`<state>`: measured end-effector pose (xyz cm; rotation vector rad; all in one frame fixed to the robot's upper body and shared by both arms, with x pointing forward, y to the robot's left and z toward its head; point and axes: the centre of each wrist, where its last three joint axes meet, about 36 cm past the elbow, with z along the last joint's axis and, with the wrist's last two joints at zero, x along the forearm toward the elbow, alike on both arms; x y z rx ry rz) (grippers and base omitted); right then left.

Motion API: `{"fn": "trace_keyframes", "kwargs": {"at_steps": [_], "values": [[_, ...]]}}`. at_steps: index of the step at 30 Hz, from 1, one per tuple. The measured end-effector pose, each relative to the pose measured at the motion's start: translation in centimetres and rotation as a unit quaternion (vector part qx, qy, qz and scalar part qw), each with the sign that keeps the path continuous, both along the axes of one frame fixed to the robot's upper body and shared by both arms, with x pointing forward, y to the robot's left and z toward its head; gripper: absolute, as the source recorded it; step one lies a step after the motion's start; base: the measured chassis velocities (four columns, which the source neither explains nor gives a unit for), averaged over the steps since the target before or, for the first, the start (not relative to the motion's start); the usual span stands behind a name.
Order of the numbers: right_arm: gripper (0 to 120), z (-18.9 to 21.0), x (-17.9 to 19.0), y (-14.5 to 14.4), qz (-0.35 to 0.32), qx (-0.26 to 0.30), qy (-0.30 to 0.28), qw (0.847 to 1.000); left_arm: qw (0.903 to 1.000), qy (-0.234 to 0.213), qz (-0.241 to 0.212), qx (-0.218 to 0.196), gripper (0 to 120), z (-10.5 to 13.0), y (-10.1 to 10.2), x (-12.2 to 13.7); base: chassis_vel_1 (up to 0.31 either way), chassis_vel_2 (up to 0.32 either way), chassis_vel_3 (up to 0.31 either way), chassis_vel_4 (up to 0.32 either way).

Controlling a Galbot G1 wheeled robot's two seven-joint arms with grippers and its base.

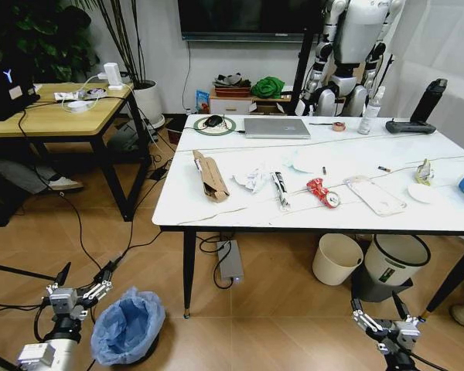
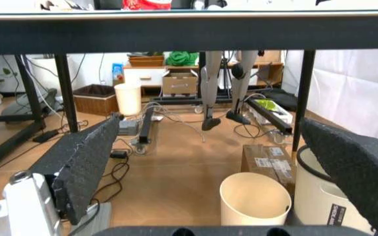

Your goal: Pick up the trash bin and place the trash from the table into it.

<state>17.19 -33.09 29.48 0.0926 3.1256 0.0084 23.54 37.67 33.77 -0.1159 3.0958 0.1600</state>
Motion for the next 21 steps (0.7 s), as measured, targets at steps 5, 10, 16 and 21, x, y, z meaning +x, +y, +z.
{"fn": "trace_keyframes", "kwargs": {"at_steps": [5, 10, 16, 21], "values": [[100, -0.06, 0.02, 0.06, 0.0, 0.001, 0.0, 1.0, 1.0, 0.002, 0.0, 0.0, 100, -0.18, -0.03, 0.06, 0.0, 0.0, 0.0, 0.0], [100, -0.09, 0.15, 0.12, 0.0, 0.002, -0.001, 1.0, 1.0, 0.002, 0.001, 0.0, 100, -0.29, 0.03, 0.16, 0.0, 0.0, 0.0, 0.0], [100, -0.2, 0.34, 0.18, 0.0, 0.003, -0.002, 1.0, 1.0, 0.003, 0.002, 0.0, 100, -0.41, 0.03, 0.19, 0.0, 0.0, 0.0, 0.0], [100, -0.34, 0.54, 0.28, 0.001, 0.006, -0.003, 1.0, 1.0, 0.006, 0.004, 0.0, 100, -0.58, 0.04, 0.02, 0.0, 0.0, 0.0, 0.0]]}}
